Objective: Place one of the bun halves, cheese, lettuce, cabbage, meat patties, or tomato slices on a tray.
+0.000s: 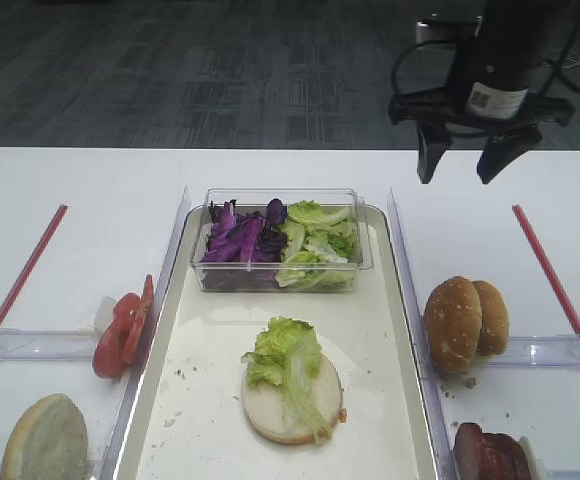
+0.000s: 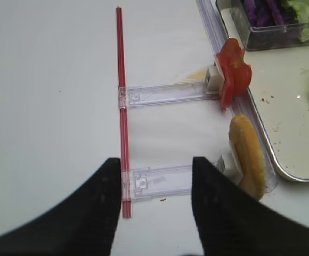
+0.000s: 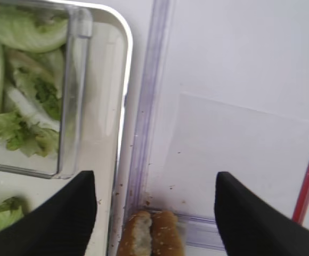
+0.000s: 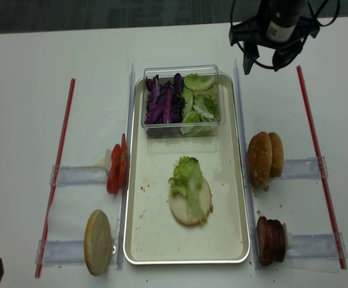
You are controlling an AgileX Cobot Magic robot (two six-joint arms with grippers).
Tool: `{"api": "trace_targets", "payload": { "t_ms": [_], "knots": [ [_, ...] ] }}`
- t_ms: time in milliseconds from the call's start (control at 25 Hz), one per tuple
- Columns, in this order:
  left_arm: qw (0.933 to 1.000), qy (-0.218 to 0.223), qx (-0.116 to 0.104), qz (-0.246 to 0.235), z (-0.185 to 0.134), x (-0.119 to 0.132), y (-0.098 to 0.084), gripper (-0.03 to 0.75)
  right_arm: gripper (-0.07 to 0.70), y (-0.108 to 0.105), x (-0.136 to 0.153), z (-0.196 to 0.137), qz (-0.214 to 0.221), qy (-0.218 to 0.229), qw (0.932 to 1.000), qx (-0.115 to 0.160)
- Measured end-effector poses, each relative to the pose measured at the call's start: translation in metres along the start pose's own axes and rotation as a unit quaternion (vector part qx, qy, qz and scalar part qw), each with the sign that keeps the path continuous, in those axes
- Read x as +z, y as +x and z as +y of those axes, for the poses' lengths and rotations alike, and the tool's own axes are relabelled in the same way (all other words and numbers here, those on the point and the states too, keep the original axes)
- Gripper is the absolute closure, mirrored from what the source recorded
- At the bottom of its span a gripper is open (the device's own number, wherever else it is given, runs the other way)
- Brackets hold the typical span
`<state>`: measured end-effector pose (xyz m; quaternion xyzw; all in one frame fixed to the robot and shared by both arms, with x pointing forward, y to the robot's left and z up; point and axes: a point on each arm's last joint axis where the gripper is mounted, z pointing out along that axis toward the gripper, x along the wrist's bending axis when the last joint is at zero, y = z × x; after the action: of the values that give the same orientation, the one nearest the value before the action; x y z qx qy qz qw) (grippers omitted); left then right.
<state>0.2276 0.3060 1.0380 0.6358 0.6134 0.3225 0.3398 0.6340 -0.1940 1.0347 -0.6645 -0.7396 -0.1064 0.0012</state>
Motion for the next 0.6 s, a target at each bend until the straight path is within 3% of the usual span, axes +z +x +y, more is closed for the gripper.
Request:
{"api": "trace_targets", "payload": {
  "t_ms": [280, 600],
  "knots": [
    [1.0, 0.0, 0.0, 0.0, 0.0, 0.0, 0.0, 0.419, 0.14, -0.039, -0.005, 0.005, -0.017, -0.007, 0.9993, 0.033],
    [1.0, 0.0, 0.0, 0.0, 0.0, 0.0, 0.0, 0.419, 0.14, -0.048, -0.007, 0.004, -0.03, -0.009, 0.9991, 0.03]
  ]
}}
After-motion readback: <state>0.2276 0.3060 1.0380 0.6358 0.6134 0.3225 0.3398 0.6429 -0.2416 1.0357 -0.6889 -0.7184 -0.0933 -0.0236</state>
